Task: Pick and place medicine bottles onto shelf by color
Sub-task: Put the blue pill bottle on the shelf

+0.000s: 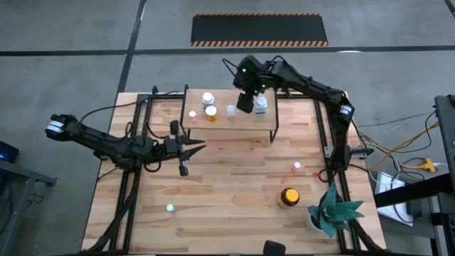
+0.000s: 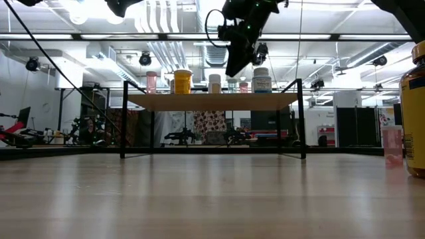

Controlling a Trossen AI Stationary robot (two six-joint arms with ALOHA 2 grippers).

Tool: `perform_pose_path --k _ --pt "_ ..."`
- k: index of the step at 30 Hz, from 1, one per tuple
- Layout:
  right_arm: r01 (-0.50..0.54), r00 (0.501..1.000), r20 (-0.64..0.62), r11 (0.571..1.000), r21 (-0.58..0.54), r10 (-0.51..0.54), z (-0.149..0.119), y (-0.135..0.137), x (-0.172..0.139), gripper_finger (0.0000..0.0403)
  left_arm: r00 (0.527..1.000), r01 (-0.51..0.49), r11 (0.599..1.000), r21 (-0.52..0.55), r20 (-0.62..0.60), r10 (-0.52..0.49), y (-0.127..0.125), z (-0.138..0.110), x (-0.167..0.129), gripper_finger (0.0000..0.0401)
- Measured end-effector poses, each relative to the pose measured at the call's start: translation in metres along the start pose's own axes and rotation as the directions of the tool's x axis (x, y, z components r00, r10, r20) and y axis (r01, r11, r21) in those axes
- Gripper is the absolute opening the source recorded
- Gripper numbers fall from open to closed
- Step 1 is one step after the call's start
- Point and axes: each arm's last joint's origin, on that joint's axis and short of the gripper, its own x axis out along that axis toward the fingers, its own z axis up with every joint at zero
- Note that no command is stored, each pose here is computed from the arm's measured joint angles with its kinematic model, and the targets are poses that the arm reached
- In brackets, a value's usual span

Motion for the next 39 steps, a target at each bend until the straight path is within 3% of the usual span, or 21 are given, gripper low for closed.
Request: perform_pose_path --k 4,7,10,15,20,22,28,32,36,39 --pt "-0.014 0.999 0.049 1.0 0.001 0.014 0.005 0.004 -0.018 0.0184 1.0 0.001 1.0 0.0 -0.001 -0.001 0.0 0.0 0.0 0.0047" --pt "-0.085 0.992 0.095 0.996 -0.017 0.086 0.005 0.015 -0.035 0.0176 1.0 -0.001 1.0 -0.005 0.005 0.001 0.0 0.0 0.0 0.0047" --pt "-0.172 0.976 0.124 0.983 -0.065 0.179 0.002 0.034 -0.051 0.0166 1.0 0.004 1.0 -0.022 0.013 -0.004 -0.001 -0.001 0.002 0.0047" --pt "-0.238 0.952 0.145 0.951 -0.198 0.268 -0.013 0.082 -0.061 0.0142 0.996 0.074 0.983 -0.167 0.06 -0.064 -0.013 -0.005 0.01 0.0047" --pt "-0.291 0.922 0.171 0.913 -0.285 0.347 -0.041 0.129 -0.063 0.0114 0.967 0.248 0.935 -0.252 0.123 -0.223 -0.061 -0.022 0.025 0.0047" --pt "-0.313 0.907 0.185 0.899 -0.305 0.378 -0.055 0.145 -0.063 0.0103 0.957 0.284 0.906 -0.315 0.143 -0.251 -0.077 -0.018 0.03 0.0047" --pt "-0.354 0.84 0.269 0.852 -0.386 0.471 -0.095 0.182 -0.055 0.0071 0.927 0.32 0.792 -0.519 0.0 -0.374 -0.123 -0.027 0.036 0.0047" --pt "-0.354 0.793 0.325 0.823 -0.444 0.516 -0.117 0.197 -0.046 0.0056 0.91 0.193 0.741 -0.643 -0.165 -0.38 -0.147 -0.024 0.033 0.0047" --pt "-0.351 0.749 0.374 0.807 -0.476 0.547 -0.133 0.207 -0.032 0.0047 0.856 -0.038 0.749 -0.661 -0.409 -0.317 -0.165 -0.024 0.027 0.0047" --pt "-0.331 0.712 0.42 0.797 -0.505 0.562 -0.144 0.213 -0.021 0.0043 0.786 -0.178 0.765 -0.619 -0.557 -0.269 -0.173 -0.021 0.025 0.0047"
